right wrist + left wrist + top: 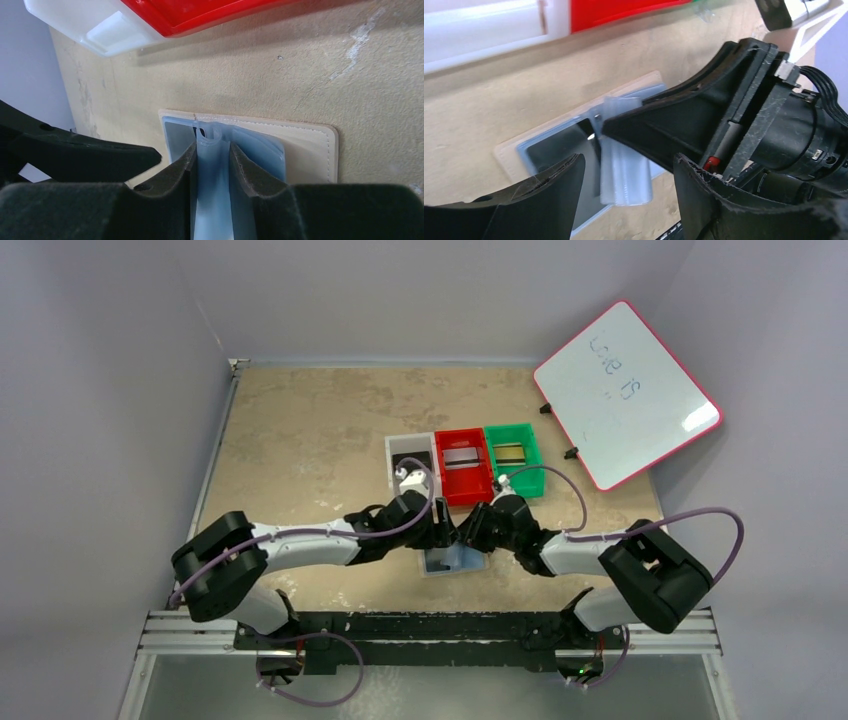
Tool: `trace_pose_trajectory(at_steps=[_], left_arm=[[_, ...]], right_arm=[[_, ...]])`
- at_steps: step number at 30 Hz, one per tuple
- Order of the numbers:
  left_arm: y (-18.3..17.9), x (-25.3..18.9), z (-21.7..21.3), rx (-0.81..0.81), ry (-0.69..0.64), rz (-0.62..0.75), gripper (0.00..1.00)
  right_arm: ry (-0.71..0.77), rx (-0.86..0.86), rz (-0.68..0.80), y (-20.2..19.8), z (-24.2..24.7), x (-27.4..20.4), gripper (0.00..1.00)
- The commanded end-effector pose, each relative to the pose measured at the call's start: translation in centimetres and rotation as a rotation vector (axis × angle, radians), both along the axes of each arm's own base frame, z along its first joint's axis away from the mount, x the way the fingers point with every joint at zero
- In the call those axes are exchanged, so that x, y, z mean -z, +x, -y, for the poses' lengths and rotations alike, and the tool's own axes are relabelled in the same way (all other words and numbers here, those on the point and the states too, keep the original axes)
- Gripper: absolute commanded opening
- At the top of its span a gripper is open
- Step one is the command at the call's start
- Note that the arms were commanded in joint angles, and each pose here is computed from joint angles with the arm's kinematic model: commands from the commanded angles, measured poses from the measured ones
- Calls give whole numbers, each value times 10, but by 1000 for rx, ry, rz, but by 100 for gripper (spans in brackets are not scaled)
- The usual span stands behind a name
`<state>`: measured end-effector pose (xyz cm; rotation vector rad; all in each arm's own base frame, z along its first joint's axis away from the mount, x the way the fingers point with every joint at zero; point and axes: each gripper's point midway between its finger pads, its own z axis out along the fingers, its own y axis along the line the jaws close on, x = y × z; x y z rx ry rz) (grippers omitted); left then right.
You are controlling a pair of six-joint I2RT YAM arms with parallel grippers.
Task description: Take the credit cards out of the card holder
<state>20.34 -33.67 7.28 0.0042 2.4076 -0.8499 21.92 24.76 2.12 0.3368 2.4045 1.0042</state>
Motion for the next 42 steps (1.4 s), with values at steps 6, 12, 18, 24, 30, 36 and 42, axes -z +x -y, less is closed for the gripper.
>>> trace_pose_trajectory(at_steps=[6,12,18,24,30,36,42], left_arm=[[1,-9,41,-15,-103,21,63],[-4,6,40,-50,-62,13,63],[-7,19,29,-109,0,19,64],[-7,13,20,-161,-41,44,65],[-9,-3,21,-161,-131,64,61],[-12,-13,22,-151,-185,65,58],[-18,6,19,-161,-176,15,56]], right_arm=[[-10,30,-42,-8,18,15,30],[-3,33,-46,-9,19,18,31],[7,36,-55,-10,20,21,31],[14,35,-59,-10,20,22,31],[14,39,-63,-11,21,23,31],[14,37,-63,-11,20,23,30],[15,42,-65,-11,21,23,31]])
